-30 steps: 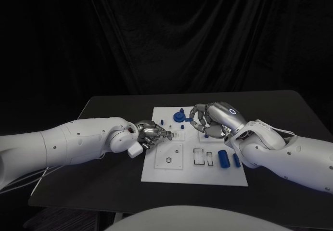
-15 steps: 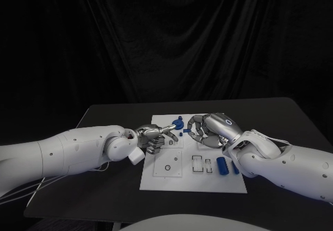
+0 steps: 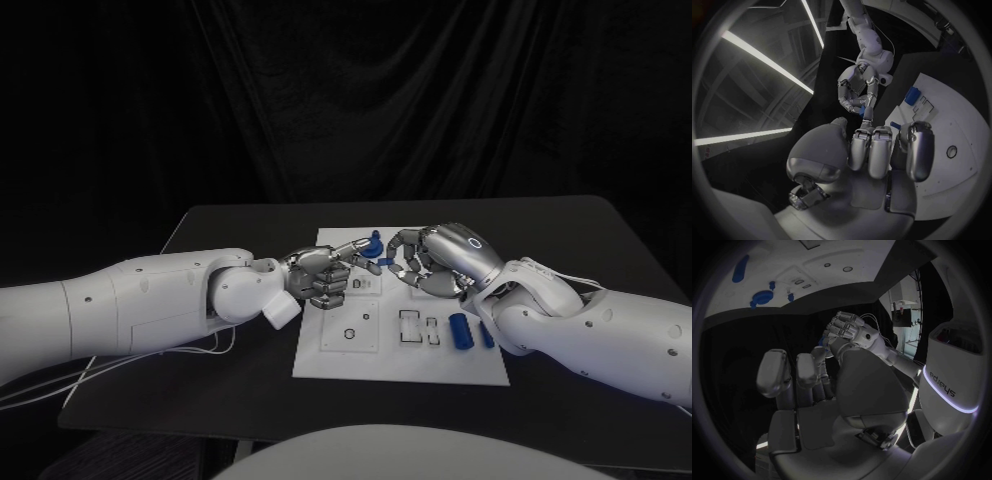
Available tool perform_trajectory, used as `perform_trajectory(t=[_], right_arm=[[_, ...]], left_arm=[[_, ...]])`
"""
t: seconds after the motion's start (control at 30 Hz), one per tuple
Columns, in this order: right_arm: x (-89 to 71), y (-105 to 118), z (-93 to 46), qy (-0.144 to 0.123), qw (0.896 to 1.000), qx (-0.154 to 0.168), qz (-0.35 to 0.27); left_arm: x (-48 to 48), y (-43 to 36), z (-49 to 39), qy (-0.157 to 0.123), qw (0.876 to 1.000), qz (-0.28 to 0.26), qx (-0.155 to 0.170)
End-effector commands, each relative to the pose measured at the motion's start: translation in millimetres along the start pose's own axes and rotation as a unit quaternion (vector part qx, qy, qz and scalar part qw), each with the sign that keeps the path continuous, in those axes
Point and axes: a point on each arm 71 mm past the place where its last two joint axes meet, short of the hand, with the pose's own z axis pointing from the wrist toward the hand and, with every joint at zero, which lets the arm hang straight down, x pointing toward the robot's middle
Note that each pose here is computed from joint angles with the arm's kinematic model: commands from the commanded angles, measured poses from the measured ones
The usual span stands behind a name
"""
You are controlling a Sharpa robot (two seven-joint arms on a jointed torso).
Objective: Assemble the parts on the task board
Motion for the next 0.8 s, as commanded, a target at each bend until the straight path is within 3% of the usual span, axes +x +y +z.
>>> perform_trajectory(t=[0.03, 0.37, 0.8], right_arm=[[-0.6, 5, -1.1, -0.015, 1.0, -0.024, -0.004], [-5.5, 12, -4.6, -0.043, 0.998, -0.055, -0.008], [-5.7, 17, -7.1, -0.053, 0.995, -0.089, -0.011]], left_arm=[[5.5, 1.5, -0.2, 0.028, 0.999, -0.041, -0.013], [3.4, 7.6, -2.1, 0.028, 0.997, -0.044, -0.055], [4.6, 7.1, -5.5, 0.052, 0.996, -0.046, -0.051]])
